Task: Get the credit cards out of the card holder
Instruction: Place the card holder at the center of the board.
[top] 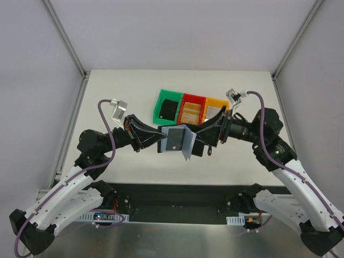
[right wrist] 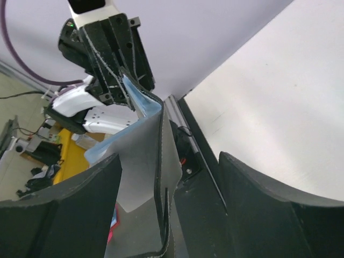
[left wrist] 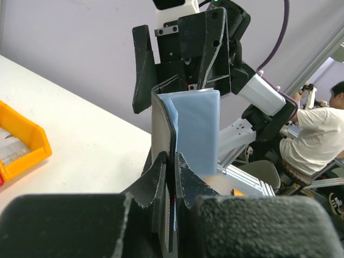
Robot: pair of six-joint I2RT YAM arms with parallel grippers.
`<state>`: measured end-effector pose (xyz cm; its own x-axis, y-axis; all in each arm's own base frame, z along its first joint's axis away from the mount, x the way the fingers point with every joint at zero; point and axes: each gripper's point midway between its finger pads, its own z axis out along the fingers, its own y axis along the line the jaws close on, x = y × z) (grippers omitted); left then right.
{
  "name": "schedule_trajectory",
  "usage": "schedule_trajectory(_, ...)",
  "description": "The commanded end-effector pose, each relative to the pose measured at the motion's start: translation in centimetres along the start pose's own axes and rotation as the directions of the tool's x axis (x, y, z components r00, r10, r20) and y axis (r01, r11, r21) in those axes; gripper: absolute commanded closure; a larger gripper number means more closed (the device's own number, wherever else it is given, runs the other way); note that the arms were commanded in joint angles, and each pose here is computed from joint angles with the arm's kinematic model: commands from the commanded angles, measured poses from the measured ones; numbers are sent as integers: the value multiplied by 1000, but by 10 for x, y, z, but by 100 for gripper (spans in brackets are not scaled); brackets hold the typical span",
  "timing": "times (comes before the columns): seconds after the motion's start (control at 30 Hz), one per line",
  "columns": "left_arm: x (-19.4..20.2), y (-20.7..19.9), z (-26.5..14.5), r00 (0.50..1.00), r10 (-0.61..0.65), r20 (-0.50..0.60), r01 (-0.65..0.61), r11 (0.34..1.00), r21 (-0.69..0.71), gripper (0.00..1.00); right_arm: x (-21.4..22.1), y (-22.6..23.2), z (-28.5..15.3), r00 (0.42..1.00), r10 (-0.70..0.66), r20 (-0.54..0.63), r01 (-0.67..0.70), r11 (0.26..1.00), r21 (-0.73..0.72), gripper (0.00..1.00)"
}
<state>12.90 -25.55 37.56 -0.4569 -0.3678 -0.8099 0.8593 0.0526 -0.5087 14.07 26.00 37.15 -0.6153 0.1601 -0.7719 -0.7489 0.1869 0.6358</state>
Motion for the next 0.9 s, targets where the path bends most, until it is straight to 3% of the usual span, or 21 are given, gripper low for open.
schedule_trajectory(0.0,-11,-6,-2,998,46,29,-46,999,-15,100,-19,1,-16,992,-123,35,118,986,115,24)
schedule_trajectory(0.13,-5,-2,-3,999,36,9,-36,999,-28,100,-27,-2,-29,979,-205,-15,204,956,209,21)
schedule_trajectory(0.37,0,0,0,1000,11,-21,-11,1000,-17,100,-26,9,-24,965,-242,-99,256,953,161,7)
schedule_trajectory(0.7,0,-11,3,999,3,-32,-1,999,49,100,4,-29,0,930,-246,-274,299,938,174,5)
schedule_trajectory(0.8,3,-9,2,1000,-8,-30,9,999,51,100,15,-35,4,923,-236,-304,290,946,147,16)
schedule_trajectory(0.87,6,-5,1,999,-15,-30,16,999,39,100,23,-34,6,926,-212,-313,259,959,117,30)
